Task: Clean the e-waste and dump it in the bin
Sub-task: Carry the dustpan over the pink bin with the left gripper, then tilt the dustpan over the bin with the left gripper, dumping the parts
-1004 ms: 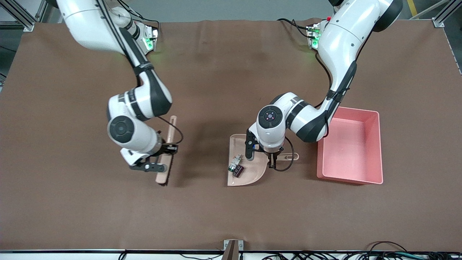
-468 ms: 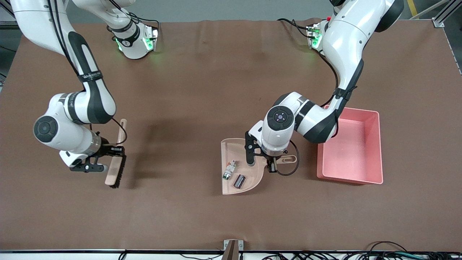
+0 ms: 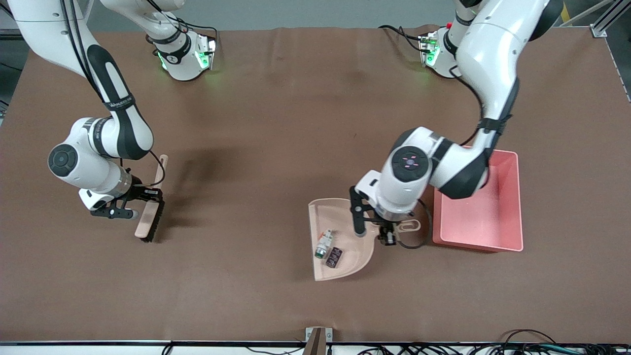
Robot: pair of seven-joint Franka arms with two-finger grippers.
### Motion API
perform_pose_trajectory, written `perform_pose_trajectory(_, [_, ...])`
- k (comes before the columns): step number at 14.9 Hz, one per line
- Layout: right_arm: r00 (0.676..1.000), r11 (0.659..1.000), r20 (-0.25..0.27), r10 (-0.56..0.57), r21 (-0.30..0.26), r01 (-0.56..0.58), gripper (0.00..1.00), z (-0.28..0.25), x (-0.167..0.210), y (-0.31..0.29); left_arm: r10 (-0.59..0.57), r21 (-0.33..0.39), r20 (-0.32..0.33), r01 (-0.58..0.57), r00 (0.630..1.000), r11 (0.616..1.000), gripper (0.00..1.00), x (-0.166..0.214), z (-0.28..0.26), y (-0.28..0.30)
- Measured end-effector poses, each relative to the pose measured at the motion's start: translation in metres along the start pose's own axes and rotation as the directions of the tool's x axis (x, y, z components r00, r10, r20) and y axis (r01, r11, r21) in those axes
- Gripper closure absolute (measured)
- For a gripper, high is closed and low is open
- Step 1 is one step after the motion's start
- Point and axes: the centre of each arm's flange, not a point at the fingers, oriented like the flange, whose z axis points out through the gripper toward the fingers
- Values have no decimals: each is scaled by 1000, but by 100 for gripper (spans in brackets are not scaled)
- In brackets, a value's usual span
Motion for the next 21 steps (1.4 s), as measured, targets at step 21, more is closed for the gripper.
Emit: perform_pose_trajectory(21, [1000, 1000, 22, -2, 3, 2, 44, 13, -2, 9, 240, -128, 41, -233, 970, 964, 67, -417, -78, -17])
